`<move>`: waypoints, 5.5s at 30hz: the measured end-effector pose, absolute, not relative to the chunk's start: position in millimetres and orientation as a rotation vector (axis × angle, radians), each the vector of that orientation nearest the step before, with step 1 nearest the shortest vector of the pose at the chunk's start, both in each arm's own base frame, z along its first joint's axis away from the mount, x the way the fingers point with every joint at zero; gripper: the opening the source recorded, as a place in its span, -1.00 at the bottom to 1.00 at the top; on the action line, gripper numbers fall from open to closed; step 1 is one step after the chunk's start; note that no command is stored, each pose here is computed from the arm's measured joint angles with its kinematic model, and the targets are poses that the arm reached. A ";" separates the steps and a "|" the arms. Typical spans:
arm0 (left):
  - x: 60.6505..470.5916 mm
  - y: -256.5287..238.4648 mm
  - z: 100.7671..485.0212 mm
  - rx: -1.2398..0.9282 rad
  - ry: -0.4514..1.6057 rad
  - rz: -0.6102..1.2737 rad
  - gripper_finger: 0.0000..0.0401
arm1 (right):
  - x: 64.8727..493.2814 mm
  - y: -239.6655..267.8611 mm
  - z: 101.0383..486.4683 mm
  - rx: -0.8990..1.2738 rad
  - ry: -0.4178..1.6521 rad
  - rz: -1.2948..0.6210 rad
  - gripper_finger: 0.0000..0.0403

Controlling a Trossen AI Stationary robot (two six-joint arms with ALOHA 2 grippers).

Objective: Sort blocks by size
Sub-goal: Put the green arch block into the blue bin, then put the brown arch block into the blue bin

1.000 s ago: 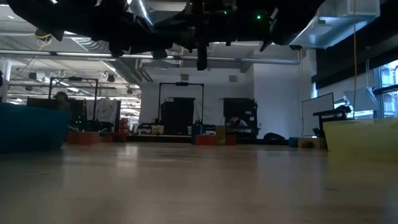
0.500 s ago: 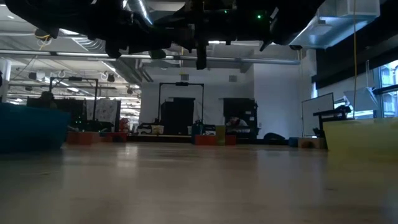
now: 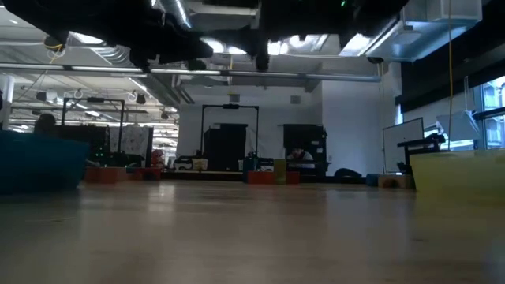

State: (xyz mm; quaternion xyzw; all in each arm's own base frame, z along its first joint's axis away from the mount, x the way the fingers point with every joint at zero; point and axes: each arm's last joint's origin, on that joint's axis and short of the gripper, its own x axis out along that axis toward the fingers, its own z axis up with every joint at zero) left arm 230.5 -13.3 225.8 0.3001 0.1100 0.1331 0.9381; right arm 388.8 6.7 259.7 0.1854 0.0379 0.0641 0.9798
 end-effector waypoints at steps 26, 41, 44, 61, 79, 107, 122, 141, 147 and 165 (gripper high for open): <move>206.0 -21.1 234.9 0.118 0.799 0.284 -0.41 | 332.8 -9.6 296.1 -0.084 0.336 -0.405 0.39; 152.9 -39.8 217.4 -0.111 1.336 0.360 -0.42 | 332.1 -11.8 297.2 -0.091 0.325 -0.489 0.39; 151.1 -41.3 216.3 -0.124 1.346 0.369 -0.44 | 332.1 -11.9 296.9 -0.092 0.327 -0.490 0.39; 143.0 -40.7 179.3 -0.221 1.433 0.283 -0.32 | 332.2 -11.9 296.7 -0.093 0.327 -0.493 0.39; 162.2 -37.5 222.4 -0.199 1.303 0.182 0.01 | 332.3 -11.9 296.6 -0.093 0.327 -0.493 0.39; 192.7 50.9 238.6 0.002 1.198 0.583 -0.02 | 332.1 -12.1 296.2 -0.094 0.331 -0.493 0.39; 191.6 147.8 207.3 -0.218 1.530 0.821 -0.02 | 332.0 -12.2 295.9 -0.095 0.334 -0.493 0.39; 170.0 189.9 172.8 -0.417 1.631 0.869 -0.02 | 332.0 -12.2 295.9 -0.095 0.334 -0.493 0.39; 167.9 195.8 161.6 -0.463 1.647 0.855 -0.02 | 332.0 -12.2 295.9 -0.095 0.334 -0.493 0.39; 170.4 197.6 141.5 -0.390 1.784 0.669 -0.62 | 332.0 -12.1 295.9 -0.095 0.334 -0.493 0.39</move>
